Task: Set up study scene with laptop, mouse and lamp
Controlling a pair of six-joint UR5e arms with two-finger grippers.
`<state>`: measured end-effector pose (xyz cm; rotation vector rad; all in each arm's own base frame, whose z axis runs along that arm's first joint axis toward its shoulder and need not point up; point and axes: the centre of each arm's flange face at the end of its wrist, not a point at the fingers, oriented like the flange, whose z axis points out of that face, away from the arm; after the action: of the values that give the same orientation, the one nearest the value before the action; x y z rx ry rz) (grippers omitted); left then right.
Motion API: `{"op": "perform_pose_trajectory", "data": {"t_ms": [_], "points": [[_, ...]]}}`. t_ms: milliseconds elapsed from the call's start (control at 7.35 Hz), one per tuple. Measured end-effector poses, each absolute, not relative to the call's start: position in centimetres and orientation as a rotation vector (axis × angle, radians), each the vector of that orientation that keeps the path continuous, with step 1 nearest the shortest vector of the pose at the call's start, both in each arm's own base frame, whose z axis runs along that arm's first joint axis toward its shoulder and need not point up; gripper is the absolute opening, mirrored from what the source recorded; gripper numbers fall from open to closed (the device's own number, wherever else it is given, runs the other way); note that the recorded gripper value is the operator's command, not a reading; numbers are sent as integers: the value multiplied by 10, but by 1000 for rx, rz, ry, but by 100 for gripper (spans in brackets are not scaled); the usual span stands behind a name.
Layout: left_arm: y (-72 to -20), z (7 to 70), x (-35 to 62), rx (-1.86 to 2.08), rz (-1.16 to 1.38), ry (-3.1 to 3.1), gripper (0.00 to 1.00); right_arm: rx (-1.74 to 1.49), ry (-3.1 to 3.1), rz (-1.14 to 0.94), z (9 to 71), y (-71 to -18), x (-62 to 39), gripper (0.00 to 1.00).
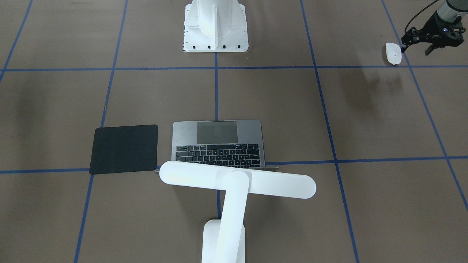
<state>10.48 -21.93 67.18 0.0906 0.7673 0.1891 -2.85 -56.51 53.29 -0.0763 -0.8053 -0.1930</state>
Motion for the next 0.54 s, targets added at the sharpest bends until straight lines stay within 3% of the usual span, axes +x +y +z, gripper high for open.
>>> {"op": "perform_pose_trajectory", "data": {"t_ms": [544], "points": [[-214,676,144,81,250,754,99,-67,-785,-211,526,-565,-36,98]]}}
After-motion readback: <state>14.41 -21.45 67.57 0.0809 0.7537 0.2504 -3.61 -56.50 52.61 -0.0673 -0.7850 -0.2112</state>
